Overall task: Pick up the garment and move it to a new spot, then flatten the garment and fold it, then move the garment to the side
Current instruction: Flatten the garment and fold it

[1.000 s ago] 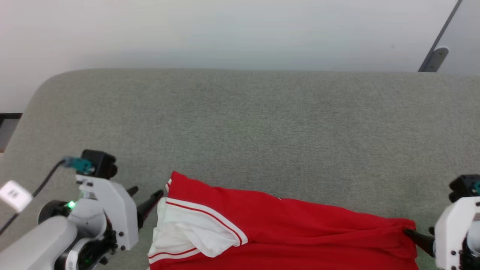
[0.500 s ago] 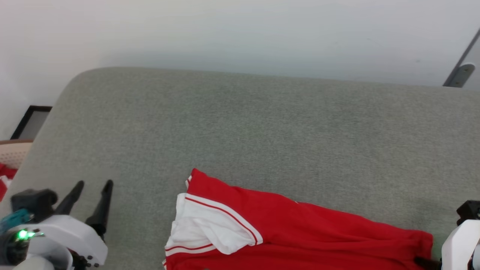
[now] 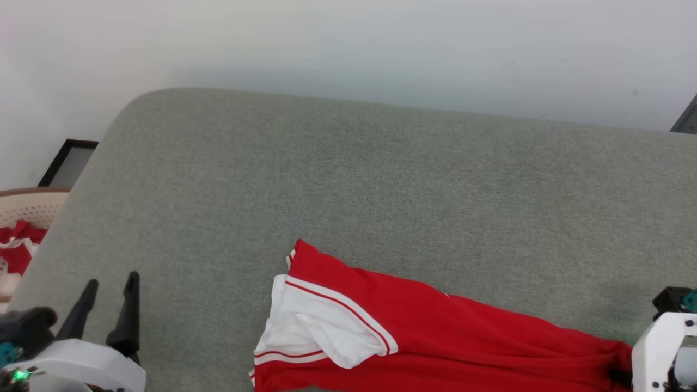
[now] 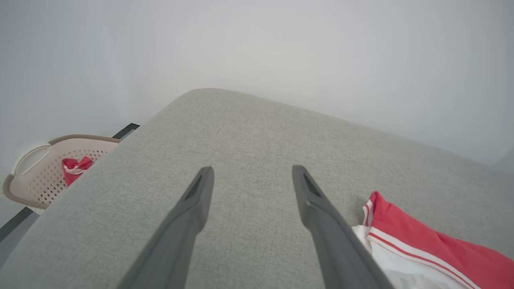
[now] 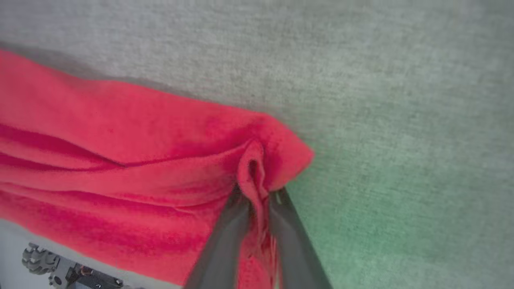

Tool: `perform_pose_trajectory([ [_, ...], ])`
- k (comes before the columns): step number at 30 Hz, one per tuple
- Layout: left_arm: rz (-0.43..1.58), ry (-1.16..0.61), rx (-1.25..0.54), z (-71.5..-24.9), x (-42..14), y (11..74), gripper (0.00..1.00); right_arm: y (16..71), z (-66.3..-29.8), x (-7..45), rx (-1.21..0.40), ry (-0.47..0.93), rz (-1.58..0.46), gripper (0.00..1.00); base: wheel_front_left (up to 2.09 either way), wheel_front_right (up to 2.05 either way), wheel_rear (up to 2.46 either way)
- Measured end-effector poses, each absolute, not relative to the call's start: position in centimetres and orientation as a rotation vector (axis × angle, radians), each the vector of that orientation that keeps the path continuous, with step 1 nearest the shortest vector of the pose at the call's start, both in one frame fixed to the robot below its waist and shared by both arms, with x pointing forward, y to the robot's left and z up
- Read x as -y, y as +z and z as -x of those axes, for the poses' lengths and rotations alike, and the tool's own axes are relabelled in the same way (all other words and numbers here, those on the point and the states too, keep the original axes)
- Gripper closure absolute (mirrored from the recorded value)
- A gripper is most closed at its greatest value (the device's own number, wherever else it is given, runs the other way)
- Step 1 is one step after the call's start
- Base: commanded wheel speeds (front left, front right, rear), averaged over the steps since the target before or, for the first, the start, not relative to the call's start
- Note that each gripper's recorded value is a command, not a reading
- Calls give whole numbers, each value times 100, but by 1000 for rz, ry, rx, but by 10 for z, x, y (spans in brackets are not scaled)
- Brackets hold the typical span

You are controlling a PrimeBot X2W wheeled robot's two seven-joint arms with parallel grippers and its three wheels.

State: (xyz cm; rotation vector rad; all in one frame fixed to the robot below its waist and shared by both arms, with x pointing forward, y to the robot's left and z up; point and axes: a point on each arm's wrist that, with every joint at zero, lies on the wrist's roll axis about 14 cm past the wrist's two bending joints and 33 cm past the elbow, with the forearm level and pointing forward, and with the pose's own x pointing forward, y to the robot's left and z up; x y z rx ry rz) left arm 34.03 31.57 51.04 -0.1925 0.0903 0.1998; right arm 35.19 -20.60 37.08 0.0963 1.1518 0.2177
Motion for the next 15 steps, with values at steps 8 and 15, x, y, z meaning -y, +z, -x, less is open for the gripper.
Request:
perform_pose_trajectory([
  [8, 196, 211, -55, -338, -320, 512, 0, 370, -359, 207, -1148, 214, -123, 100, 0, 0, 0],
  [15, 204, 195, -40, -344, -315, 511, 0, 380, -376, 224, -1069, 158, -155, 100, 0, 0, 0],
])
